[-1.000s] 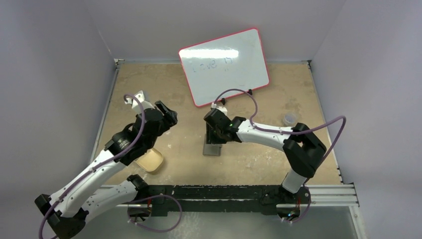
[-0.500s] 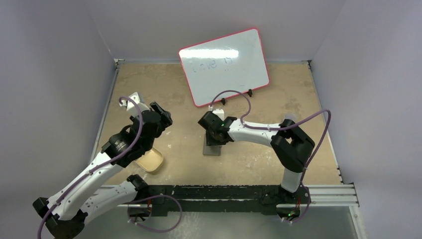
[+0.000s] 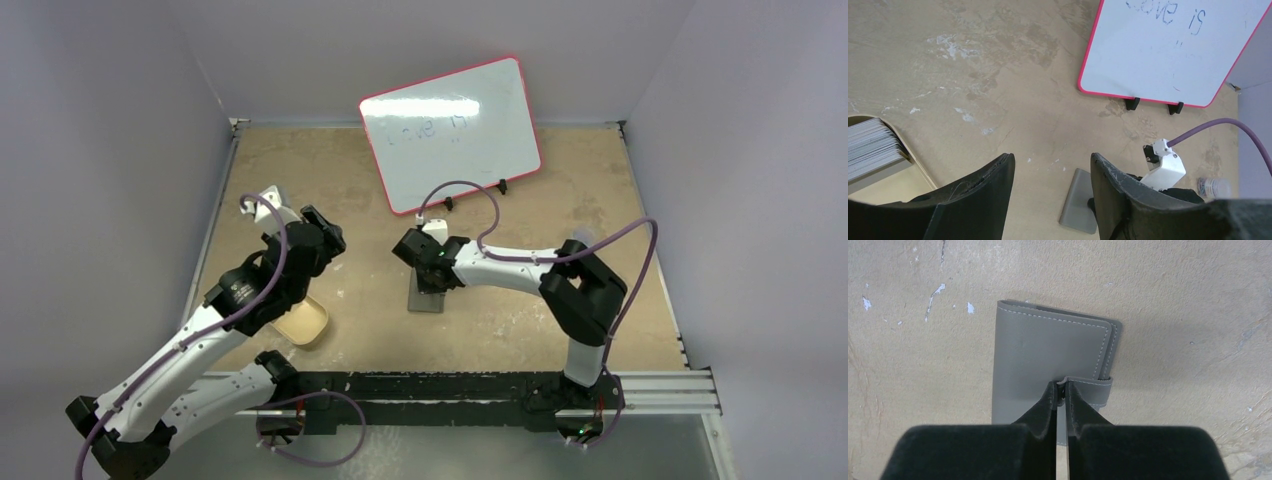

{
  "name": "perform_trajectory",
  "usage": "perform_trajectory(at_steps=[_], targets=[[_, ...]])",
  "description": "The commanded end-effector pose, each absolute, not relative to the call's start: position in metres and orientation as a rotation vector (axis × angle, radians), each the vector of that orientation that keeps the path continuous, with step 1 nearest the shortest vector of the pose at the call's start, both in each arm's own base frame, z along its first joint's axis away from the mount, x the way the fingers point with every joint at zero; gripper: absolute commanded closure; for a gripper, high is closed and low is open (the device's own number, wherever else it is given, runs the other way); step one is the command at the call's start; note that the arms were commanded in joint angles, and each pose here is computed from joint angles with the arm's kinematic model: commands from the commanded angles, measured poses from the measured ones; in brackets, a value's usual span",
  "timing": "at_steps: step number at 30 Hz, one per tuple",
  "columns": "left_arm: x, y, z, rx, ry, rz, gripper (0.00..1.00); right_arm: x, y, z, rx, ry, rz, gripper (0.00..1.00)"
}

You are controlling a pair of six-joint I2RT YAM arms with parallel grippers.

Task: Put the credit cards into the card holder
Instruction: Open the card holder at the center of the board.

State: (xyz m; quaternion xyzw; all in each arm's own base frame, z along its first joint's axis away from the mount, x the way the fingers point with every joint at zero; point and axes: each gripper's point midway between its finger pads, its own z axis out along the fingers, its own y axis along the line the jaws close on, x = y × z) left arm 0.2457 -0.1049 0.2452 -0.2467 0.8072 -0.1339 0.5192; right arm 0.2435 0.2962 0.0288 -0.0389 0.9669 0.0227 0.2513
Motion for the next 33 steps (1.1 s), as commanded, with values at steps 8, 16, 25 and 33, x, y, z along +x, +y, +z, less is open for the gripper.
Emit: perform_trajectory(at_steps=[8, 16, 25, 33], targets=[[0.254, -0.131, 0.203, -0.568, 2.024, -0.367, 0.44, 0.235, 0.313, 0.073, -0.155, 2.559, 0.359, 1.00], [0.255, -0.168, 0.159, -0.482, 2.191, -0.428, 0.44, 0.222, 0.338, 0.124, -0.135, 2.454, 0.713, 1.00], [0.249, -0.208, 0.142, -0.405, 2.303, -0.631, 0.44, 0.222, 0.339, 0.139, -0.081, 2.417, 0.834, 1.00], [0.244, -0.214, 0.118, -0.370, 2.391, -0.616, 0.45, 0.227, 0.321, 0.137, -0.002, 2.413, 0.918, 1.00]])
